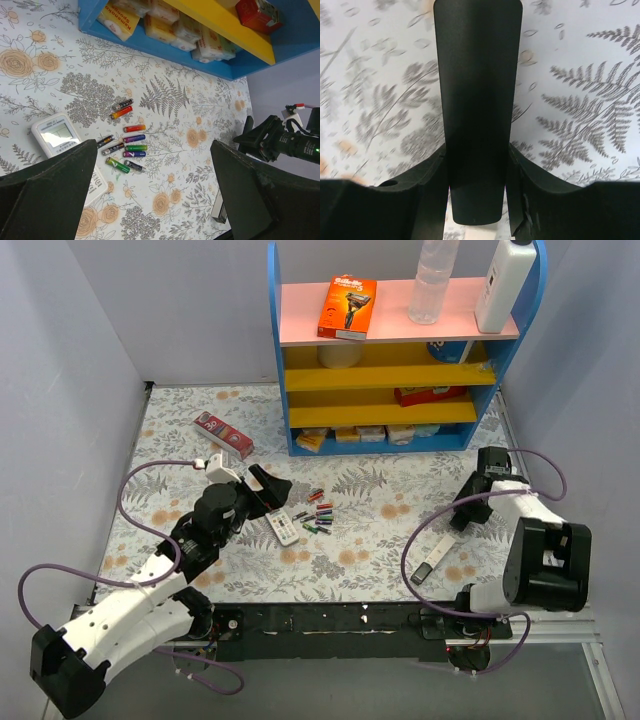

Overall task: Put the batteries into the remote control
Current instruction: Place the remote control at the center of the board, then pick up the remote control from the center of the board.

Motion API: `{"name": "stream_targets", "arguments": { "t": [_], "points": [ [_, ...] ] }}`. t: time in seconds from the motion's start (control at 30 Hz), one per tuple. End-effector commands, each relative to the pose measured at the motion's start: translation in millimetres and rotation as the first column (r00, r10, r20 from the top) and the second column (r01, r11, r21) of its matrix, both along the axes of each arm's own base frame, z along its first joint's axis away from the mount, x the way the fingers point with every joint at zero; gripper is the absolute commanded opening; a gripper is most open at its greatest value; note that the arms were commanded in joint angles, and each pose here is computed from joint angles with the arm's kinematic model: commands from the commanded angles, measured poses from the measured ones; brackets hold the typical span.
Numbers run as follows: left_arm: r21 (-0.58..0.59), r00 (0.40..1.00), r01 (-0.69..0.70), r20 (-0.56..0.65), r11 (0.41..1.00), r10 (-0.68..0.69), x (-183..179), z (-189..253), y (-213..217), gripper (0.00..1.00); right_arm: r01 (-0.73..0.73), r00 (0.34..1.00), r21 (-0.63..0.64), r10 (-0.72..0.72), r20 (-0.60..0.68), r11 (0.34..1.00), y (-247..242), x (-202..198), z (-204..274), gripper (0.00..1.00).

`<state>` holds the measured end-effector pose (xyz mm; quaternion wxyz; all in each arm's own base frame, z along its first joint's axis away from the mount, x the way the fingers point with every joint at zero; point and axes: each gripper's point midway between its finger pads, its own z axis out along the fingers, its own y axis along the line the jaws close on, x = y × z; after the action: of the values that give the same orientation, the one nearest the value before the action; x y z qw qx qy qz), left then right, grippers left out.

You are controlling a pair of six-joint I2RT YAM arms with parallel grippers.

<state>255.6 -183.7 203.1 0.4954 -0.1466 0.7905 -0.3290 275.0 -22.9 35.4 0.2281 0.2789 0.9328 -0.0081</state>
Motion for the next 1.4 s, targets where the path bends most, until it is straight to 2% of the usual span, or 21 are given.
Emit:
{"name": "stream_targets", "arguments": {
  "t": [0.0,0.13,0.33,0.43,0.57,0.6,0.63,0.77,1.03,1.3,1.37],
  "points": [
    [0.044,0.999,-0.038,0.029,0.998,0.037,0,4,13,0.98,0.125,0.992,-0.030,-0.124,0.031,0.992,-33,27,-4,0.36],
    [0.056,0.998,-0.045,0.047,0.997,0.042,-1,7,17,0.98,0.157,0.988,-0.044,-0.157,-0.006,0.987,-49,30,-15,0.51],
    [0.061,0.998,-0.045,0.049,0.997,0.042,-1,6,17,0.98,0.125,0.992,-0.032,-0.125,-0.008,0.992,-47,27,-10,0.66],
    [0.062,0.999,-0.031,0.047,0.998,0.028,0,7,13,0.98,0.063,0.997,-0.008,-0.062,0.042,0.998,-39,29,9,0.76],
    [0.058,0.999,-0.021,0.046,0.998,0.018,2,9,10,0.98,0.014,0.990,0.021,-0.016,0.139,1.000,-30,37,51,0.80],
    [0.057,0.999,-0.018,0.047,0.998,0.015,2,9,9,0.98,0.007,0.989,0.028,-0.012,0.146,1.000,-28,36,56,0.83],
    [0.055,0.999,-0.017,0.046,0.998,0.014,2,9,9,0.98,0.011,0.987,0.046,-0.018,0.158,0.999,-25,36,62,0.92],
    [0.044,0.999,-0.004,0.041,0.999,0.002,2,8,5,0.98,-0.095,0.981,0.131,0.070,0.180,0.987,1,18,69,0.94],
    [0.045,0.999,0.011,0.045,0.999,-0.013,4,11,1,0.98,-0.046,0.992,0.239,0.016,0.125,0.970,25,-35,38,0.97],
    [0.024,0.998,0.043,0.054,0.999,-0.044,3,13,-6,0.98,-0.052,0.998,0.323,0.041,0.041,0.945,47,-70,-1,0.97],
    [0.022,0.997,0.050,0.050,0.999,-0.051,2,12,-8,0.98,-0.067,0.998,0.325,0.057,0.039,0.943,51,-74,-8,0.92]
  ]
}}
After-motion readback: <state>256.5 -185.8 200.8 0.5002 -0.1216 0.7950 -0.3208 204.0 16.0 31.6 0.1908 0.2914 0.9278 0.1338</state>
